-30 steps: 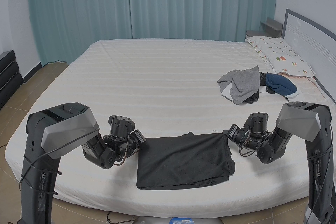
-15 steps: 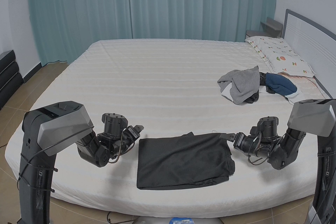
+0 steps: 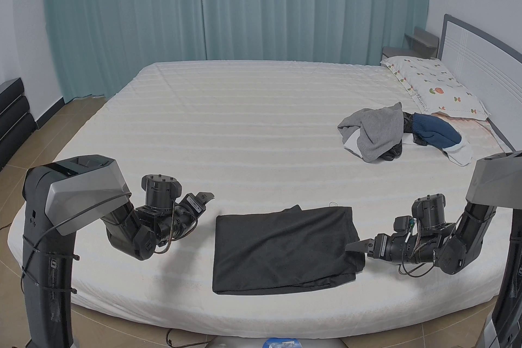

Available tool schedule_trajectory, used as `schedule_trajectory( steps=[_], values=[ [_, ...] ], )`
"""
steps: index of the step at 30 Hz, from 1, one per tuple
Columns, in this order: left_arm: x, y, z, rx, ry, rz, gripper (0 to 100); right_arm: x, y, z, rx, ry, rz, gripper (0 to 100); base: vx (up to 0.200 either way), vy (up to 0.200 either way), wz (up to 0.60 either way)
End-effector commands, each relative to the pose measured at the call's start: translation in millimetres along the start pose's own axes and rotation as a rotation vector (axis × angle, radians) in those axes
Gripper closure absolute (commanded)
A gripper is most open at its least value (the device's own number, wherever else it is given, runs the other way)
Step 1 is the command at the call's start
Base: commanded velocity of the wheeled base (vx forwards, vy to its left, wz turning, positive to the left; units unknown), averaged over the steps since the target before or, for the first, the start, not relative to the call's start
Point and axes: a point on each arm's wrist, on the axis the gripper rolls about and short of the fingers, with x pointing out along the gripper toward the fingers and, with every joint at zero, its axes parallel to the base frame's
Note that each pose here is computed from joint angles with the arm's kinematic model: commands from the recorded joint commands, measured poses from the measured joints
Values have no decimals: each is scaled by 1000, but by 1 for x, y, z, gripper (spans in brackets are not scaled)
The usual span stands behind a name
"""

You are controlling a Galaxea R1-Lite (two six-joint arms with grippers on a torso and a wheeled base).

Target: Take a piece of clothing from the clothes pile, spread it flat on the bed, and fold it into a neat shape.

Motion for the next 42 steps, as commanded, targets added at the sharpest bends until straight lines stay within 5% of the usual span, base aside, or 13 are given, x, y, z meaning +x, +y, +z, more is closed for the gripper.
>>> schedule_trajectory(
  steps=[1, 29, 30, 38, 41, 42],
  values=[
    [-1, -1, 0, 1, -2, -4, 0, 7, -4, -2, 4, 11, -5, 100, 0, 0, 0],
    [0, -1, 0, 3, -2, -1, 0, -19, -10, -15, -153, 114, -82, 100, 0, 0, 0],
    [0, -1, 0, 6, -1, -2, 0, -20, -10, -15, -159, 115, -83, 0, 0, 0, 0],
    [0, -1, 0, 6, -2, -1, 0, -18, -10, 5, -179, 43, -67, 0, 0, 0, 0],
    [0, -1, 0, 6, -2, -1, 0, -12, -9, 14, -152, 14, -59, 0, 0, 0, 0],
    [0, -1, 0, 8, -1, -2, 0, 1, -8, 24, -76, -10, -47, 0, 0, 0, 0]
  ],
)
